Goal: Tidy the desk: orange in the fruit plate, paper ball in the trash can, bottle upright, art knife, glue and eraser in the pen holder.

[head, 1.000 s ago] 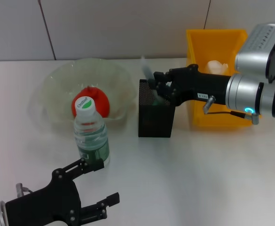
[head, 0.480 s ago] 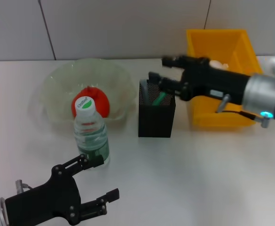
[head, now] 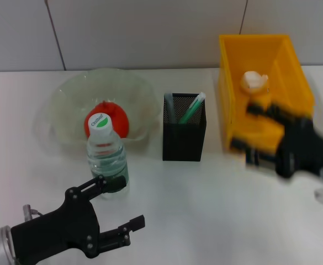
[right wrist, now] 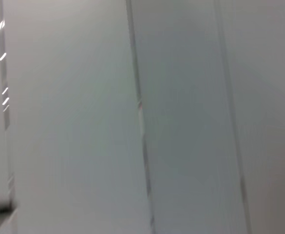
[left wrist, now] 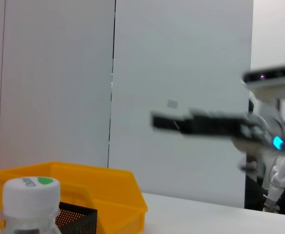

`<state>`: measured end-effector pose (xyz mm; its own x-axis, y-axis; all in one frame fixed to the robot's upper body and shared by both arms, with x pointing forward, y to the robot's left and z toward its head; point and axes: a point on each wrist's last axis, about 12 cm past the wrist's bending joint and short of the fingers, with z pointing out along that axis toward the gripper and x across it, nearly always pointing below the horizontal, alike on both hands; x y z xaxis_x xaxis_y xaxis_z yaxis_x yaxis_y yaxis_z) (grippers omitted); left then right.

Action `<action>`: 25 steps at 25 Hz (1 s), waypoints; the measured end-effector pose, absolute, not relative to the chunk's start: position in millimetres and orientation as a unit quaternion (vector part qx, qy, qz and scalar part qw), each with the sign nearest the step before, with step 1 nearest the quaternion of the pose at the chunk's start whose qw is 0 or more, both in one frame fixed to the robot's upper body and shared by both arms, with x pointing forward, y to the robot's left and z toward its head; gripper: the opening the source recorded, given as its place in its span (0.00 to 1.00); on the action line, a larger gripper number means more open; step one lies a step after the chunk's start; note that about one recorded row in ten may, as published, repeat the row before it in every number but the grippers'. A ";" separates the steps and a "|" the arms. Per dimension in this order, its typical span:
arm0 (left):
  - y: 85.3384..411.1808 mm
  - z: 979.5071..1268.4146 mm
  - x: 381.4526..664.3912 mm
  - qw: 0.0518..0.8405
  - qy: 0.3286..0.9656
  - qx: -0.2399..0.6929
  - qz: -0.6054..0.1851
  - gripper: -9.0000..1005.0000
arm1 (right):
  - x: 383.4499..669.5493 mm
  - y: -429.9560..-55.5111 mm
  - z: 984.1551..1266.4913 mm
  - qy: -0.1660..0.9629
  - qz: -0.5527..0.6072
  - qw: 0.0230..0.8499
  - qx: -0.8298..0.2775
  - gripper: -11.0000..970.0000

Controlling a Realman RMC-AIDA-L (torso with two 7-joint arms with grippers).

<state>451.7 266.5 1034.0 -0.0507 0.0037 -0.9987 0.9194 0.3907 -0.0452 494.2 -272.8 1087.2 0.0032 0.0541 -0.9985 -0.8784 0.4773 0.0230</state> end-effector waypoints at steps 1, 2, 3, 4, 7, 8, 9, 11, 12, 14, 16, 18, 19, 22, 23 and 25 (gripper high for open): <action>265.9 1034.2 452.5 0.574 0.605 0.382 -0.399 0.81 | 487.3 -273.9 1079.0 0.600 0.372 0.613 -0.355 0.82; 265.0 1034.4 453.6 0.573 0.605 0.382 -0.399 0.81 | 481.2 -274.7 1071.6 0.606 0.369 0.605 -0.361 0.82; 264.4 1034.6 454.6 0.573 0.605 0.382 -0.400 0.81 | 475.3 -275.2 1063.7 0.613 0.366 0.596 -0.367 0.82; 263.4 1034.8 455.8 0.572 0.605 0.383 -0.401 0.81 | 471.9 -275.6 1058.0 0.621 0.366 0.588 -0.367 0.82; 259.7 1034.0 458.1 0.568 0.606 0.381 -0.406 0.81 | 464.6 -277.2 1044.2 0.641 0.363 0.572 -0.361 0.82; 259.1 1033.7 458.5 0.568 0.607 0.380 -0.406 0.81 | 463.1 -277.8 1041.8 0.643 0.362 0.571 -0.359 0.82; 258.8 1033.5 458.8 0.567 0.607 0.381 -0.406 0.81 | 461.5 -278.5 1039.9 0.645 0.360 0.572 -0.357 0.82; 258.6 1032.6 458.6 0.565 0.609 0.383 -0.405 0.81 | 459.1 -279.0 1037.5 0.647 0.358 0.573 -0.355 0.82; 258.5 1032.2 458.5 0.564 0.609 0.383 -0.405 0.81 | 458.6 -278.6 1036.7 0.648 0.358 0.572 -0.354 0.82; 258.6 1031.2 457.8 0.562 0.611 0.384 -0.404 0.81 | 457.5 -277.7 1034.2 0.652 0.360 0.569 -0.350 0.82; 259.0 1030.7 456.9 0.562 0.612 0.383 -0.404 0.81 | 457.2 -276.8 1032.6 0.654 0.362 0.566 -0.347 0.82; 259.2 1030.5 456.6 0.562 0.613 0.383 -0.403 0.81 | 457.2 -276.6 1031.9 0.656 0.362 0.565 -0.346 0.82; 259.2 1030.5 456.6 0.562 0.613 0.383 -0.403 0.81 | 457.2 -276.3 1031.7 0.656 0.362 0.565 -0.345 0.82; 259.7 1029.9 455.7 0.561 0.614 0.382 -0.403 0.81 | 457.3 -275.9 1031.6 0.656 0.363 0.565 -0.345 0.82; 259.7 1029.9 455.7 0.561 0.614 0.382 -0.403 0.81 | 457.4 -275.7 1031.7 0.656 0.363 0.565 -0.345 0.82; 260.0 1029.6 455.2 0.561 0.614 0.382 -0.403 0.81 | 458.0 -274.9 1031.9 0.655 0.364 0.565 -0.345 0.82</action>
<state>455.2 260.0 1029.6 -0.0797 0.0166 -0.9967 0.9210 0.3838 -0.0673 458.0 -274.9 1031.9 -0.1244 -0.0402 -0.9914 -0.8631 0.4973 0.0881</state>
